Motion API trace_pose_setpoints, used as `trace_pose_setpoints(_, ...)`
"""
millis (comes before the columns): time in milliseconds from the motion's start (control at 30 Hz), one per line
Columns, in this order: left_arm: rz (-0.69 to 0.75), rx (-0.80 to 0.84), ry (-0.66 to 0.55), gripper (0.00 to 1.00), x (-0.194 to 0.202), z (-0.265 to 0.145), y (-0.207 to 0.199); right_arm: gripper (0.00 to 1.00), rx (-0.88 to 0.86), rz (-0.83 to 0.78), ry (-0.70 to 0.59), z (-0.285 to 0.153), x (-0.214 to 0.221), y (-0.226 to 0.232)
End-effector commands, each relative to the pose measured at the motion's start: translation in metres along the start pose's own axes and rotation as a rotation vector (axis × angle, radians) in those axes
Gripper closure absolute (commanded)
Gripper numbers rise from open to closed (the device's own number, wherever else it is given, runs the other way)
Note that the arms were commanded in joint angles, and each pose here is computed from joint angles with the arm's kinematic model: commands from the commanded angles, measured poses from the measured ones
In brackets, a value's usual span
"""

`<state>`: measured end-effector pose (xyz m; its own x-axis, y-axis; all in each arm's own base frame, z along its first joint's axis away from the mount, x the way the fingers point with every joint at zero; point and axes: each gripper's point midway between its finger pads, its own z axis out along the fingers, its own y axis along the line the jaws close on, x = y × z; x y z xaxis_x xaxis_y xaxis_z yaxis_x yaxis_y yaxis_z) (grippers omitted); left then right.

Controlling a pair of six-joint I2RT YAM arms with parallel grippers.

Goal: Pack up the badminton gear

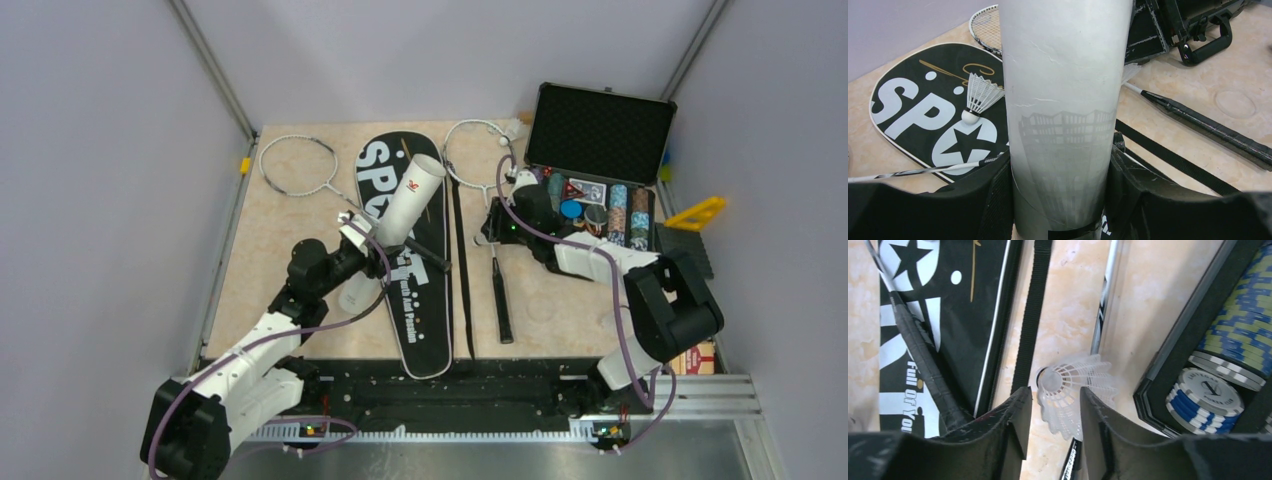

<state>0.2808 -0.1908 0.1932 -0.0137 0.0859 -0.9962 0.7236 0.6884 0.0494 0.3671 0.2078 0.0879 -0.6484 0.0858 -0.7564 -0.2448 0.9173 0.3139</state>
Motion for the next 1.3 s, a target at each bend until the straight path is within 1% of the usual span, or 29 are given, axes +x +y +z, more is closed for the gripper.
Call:
trace_pose_setpoints(0, 0.047, 0.002, -0.097, 0.76, -0.038, 0.004, 0.003, 0.63, -0.078, 0.030, -0.064, 0.005, -0.019, 0.015)
trace_pose_setpoints(67, 0.047, 0.003, -0.097, 0.76, -0.038, 0.004, 0.002, 0.75, -0.100, 0.032, -0.092, 0.002, -0.024, 0.019)
trace_pose_setpoints(100, 0.047, 0.003, -0.099, 0.76, -0.038, 0.003, 0.002, 0.80, -0.115, 0.030, -0.107, 0.001, -0.027, 0.022)
trace_pose_setpoints(133, 0.049, 0.003, -0.100, 0.76, -0.039, 0.003, 0.002, 0.80, -0.132, 0.025, -0.113, 0.000, -0.029, 0.025)
trace_pose_setpoints(200, 0.049, 0.004, -0.098, 0.76, -0.038, 0.003, 0.002, 0.77, -0.152, 0.014, -0.108, 0.001, -0.032, 0.030)
trace_pose_setpoints(333, 0.049, 0.004, -0.097, 0.76, -0.038, 0.002, 0.002, 0.72, -0.121, 0.000, -0.062, 0.011, -0.027, 0.025)
trace_pose_setpoints(467, 0.050, 0.008, -0.098, 0.76, -0.038, 0.002, 0.001, 0.74, -0.121, -0.003, -0.042, 0.016, -0.022, 0.024)
trace_pose_setpoints(533, 0.052, 0.009, -0.098, 0.77, -0.038, 0.002, 0.001, 0.82, -0.143, -0.006, -0.038, 0.016, -0.020, 0.027)
trace_pose_setpoints(633, 0.051, 0.008, -0.097, 0.77, -0.038, 0.002, 0.001, 1.00, -0.178, -0.016, -0.052, 0.011, -0.024, 0.034)
trace_pose_setpoints(733, 0.052, 0.009, -0.097, 0.77, -0.038, 0.003, 0.001, 1.00, -0.205, -0.047, -0.099, -0.004, -0.040, 0.042)
trace_pose_setpoints(800, 0.052, 0.011, -0.097, 0.77, -0.038, 0.003, 0.001, 1.00, -0.219, -0.082, -0.147, -0.022, -0.058, 0.047)
trace_pose_setpoints(900, 0.055, 0.021, -0.096, 0.77, -0.037, 0.003, -0.001, 1.00, -0.248, -0.155, -0.247, -0.060, -0.093, 0.061)
trace_pose_setpoints(1033, 0.064, 0.062, -0.092, 0.77, -0.035, 0.003, -0.008, 1.00, -0.331, -0.246, -0.430, -0.129, -0.142, 0.086)
trace_pose_setpoints(1133, 0.073, 0.099, -0.093, 0.77, -0.035, 0.002, -0.014, 1.00, -0.433, -0.294, -0.552, -0.184, -0.167, 0.111)
trace_pose_setpoints(1200, 0.081, 0.125, -0.096, 0.77, -0.035, 0.001, -0.019, 1.00, -0.509, -0.321, -0.593, -0.217, -0.175, 0.126)
trace_pose_setpoints(1267, 0.098, 0.163, -0.104, 0.77, -0.034, -0.001, -0.026, 1.00, -0.587, -0.346, -0.599, -0.238, -0.176, 0.140)
